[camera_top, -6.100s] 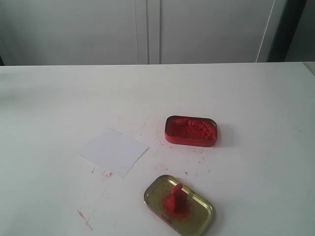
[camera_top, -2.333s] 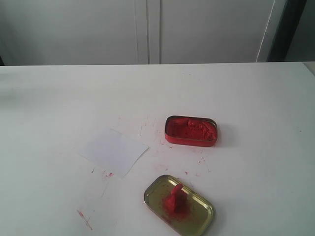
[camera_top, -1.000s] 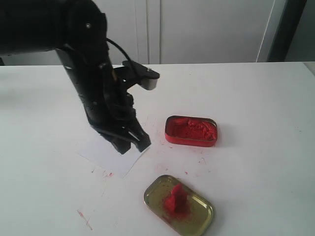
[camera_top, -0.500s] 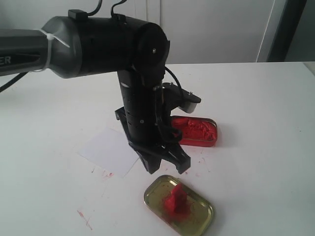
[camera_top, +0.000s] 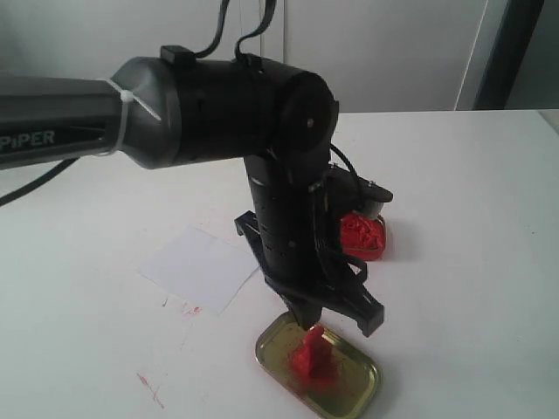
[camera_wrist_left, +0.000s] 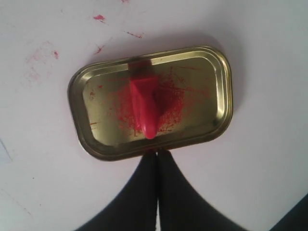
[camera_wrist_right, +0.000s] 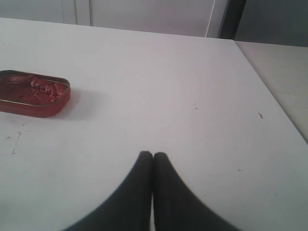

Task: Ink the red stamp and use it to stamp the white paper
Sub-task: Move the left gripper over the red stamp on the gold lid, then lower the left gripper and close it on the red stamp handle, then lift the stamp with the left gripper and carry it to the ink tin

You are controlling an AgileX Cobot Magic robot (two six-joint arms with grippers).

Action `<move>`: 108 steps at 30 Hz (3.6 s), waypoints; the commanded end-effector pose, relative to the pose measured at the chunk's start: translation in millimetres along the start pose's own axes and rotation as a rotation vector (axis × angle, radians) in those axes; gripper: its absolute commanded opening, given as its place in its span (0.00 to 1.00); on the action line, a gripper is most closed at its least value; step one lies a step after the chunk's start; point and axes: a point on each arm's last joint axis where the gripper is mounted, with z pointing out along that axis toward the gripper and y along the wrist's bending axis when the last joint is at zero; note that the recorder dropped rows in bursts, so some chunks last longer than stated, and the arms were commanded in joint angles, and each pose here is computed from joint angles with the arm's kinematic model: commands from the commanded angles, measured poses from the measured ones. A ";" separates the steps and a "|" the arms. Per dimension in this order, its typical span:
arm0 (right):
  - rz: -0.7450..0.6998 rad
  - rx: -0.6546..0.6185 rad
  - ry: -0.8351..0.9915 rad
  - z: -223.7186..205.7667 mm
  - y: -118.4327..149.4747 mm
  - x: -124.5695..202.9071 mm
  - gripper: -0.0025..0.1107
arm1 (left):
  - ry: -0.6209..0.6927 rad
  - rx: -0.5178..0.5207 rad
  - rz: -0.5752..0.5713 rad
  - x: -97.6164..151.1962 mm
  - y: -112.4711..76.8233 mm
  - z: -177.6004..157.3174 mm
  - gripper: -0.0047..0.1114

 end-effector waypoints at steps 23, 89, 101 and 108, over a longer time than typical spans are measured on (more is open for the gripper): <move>0.002 0.005 -0.009 0.4 -0.2 0.6 0.02 | 0.038 -0.064 0.025 -10.1 2.4 42.7 0.42; 0.004 0.005 -0.009 0.4 -0.2 0.6 0.02 | 0.014 -0.057 -0.014 -13.7 1.5 42.3 0.04; 0.004 0.005 -0.009 0.4 -0.2 0.6 0.02 | -0.019 -0.054 -0.010 -14.4 0.4 33.5 0.04; 0.004 0.005 -0.009 0.4 -0.2 0.6 0.02 | -0.014 -0.055 0.001 -13.9 0.5 33.5 0.04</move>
